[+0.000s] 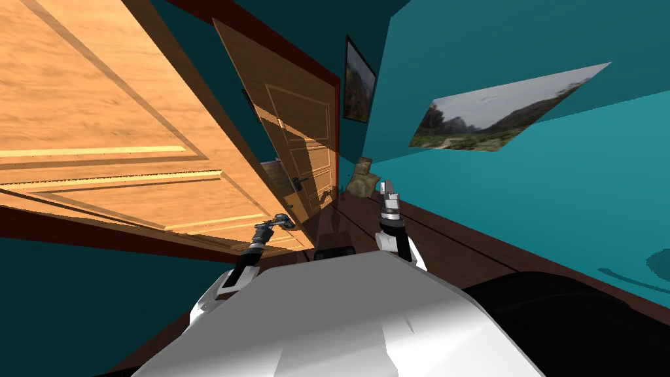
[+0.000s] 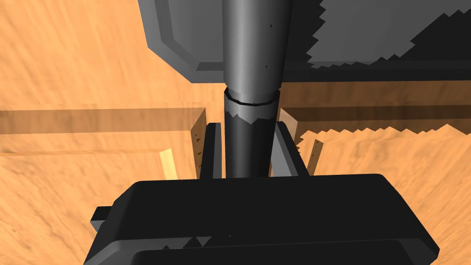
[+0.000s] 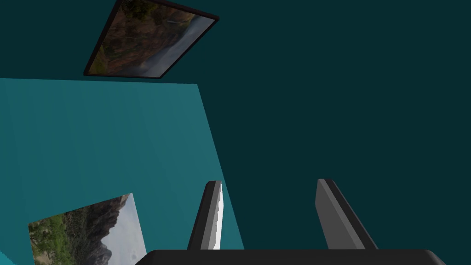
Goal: Pull the door open
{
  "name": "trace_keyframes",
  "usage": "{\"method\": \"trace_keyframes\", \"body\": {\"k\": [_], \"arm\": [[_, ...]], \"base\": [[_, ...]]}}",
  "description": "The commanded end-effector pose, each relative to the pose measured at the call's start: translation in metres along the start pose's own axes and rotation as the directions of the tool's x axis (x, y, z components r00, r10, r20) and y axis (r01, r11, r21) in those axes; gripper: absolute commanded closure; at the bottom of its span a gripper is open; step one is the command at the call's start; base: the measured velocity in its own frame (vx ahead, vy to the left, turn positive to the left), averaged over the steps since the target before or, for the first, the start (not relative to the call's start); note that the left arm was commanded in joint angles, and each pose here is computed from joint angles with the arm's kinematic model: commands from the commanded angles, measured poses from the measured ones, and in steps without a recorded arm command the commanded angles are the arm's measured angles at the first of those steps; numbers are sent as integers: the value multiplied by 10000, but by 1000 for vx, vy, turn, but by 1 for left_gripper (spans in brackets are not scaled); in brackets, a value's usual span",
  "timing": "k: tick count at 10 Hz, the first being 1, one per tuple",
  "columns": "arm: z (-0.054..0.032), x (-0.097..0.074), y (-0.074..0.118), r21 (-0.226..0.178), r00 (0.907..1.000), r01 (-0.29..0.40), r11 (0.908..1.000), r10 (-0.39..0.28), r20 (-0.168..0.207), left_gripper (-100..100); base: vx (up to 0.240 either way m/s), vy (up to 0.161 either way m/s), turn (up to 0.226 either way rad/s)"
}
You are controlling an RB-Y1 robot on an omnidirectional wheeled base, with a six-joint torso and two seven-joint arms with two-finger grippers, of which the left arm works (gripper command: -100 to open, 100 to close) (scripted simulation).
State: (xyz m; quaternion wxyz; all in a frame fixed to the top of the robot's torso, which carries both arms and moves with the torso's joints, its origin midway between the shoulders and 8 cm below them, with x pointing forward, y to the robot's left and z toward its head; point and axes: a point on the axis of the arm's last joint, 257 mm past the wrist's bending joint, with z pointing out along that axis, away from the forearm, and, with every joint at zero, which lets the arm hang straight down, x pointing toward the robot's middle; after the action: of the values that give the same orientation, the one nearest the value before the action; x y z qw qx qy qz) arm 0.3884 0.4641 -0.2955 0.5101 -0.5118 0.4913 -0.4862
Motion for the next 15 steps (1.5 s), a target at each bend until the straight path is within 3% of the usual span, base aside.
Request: {"method": "trace_keyframes", "body": {"k": [1, 3, 7, 8, 12, 14, 15], "arm": [[-104, -16, 6, 20, 9999, -24, 10000, 24, -136, 100], [-244, -31, 9, 52, 9994, -46, 10000, 48, -332, 100], [-605, -58, 19, 43, 9964, -57, 10000, 61, -841, 100], [-606, -49, 3, 102, 9961, -52, 9999, 61, -875, 100], [-933, -46, -15, 91, 9902, 5, 10000, 8, -1396, 100], [-1025, -43, -22, 72, 9880, 31, 10000, -19, -1542, 100], [-995, -76, -28, 61, 9898, -32, 10000, 40, -1423, 100]], "base": [[-68, 3, -50], [-70, 13, -53], [-76, 29, -67], [-58, 13, -4], [-77, 27, -49], [-52, 28, -22], [-16, 17, 3]]}}
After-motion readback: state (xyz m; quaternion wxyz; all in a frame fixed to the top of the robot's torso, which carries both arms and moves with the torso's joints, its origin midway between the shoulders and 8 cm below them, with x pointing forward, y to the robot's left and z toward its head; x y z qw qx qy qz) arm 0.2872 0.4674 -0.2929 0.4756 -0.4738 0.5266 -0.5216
